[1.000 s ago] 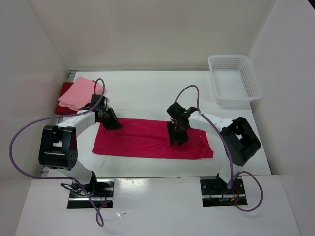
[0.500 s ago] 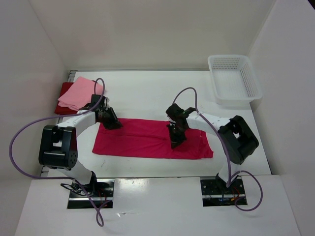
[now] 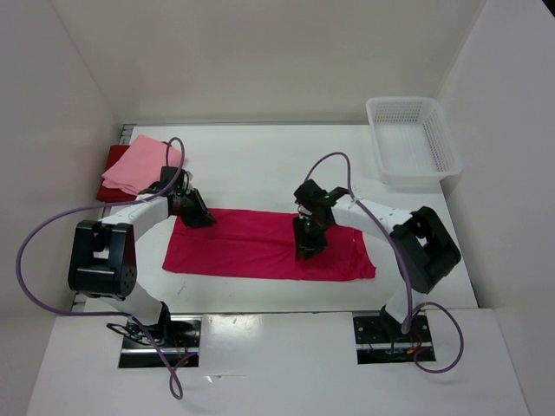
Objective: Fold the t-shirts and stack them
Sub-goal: Fold the other side of the tshirt into a rectangle
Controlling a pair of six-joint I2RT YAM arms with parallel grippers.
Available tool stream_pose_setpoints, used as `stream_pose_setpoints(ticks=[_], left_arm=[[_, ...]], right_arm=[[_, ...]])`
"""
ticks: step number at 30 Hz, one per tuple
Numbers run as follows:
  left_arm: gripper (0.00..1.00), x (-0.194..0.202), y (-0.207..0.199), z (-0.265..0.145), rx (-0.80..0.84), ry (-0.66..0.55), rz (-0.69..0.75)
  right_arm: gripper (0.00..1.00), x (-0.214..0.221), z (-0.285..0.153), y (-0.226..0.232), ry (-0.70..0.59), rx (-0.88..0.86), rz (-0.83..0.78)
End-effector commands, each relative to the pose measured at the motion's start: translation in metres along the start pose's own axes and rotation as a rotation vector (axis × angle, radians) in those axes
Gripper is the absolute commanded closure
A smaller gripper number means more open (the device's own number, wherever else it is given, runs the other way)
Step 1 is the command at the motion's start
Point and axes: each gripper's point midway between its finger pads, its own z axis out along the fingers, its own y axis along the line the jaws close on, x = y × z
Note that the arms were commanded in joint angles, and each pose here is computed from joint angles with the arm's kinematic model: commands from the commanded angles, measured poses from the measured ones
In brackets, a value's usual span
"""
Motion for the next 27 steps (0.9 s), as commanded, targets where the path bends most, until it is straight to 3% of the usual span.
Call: stream_pose_setpoints(ticks=[1,3,8,12,19,27], left_arm=[[0.71,-0.001,-0.008,0.000,0.025,0.000,-0.007],[0.71,-0.003,-0.009,0.001,0.030,-0.007,-0.004],[0.71,-0.005,-0.013,-0.001,0.043,-0.009,-0.001],[0.71,-0.005,-0.012,-0.001,0.043,-0.010,0.008],[0.71,-0.003,-0.011,0.002,0.041,0.010,0.011],[0.71,-0.002,-0.010,0.002,0.036,0.017,0.008]], right_arm=[[0.64,-0.025,-0.032,-0.026,-0.162,0.058,0.105],[0.59,-0.023,-0.029,-0.032,-0.185,0.030,0.182],[0.58,-0.021,-0.031,-0.037,-0.267,-0.005,0.313],[0.64,-0.028,-0.032,-0.040,-0.335,-0.007,0.390],[0.65,-0.038,-0.025,-0.043,-0.386,-0.013,0.427],[0.65,-0.033,-0.015,-0.052,-0.352,0.029,0.441]])
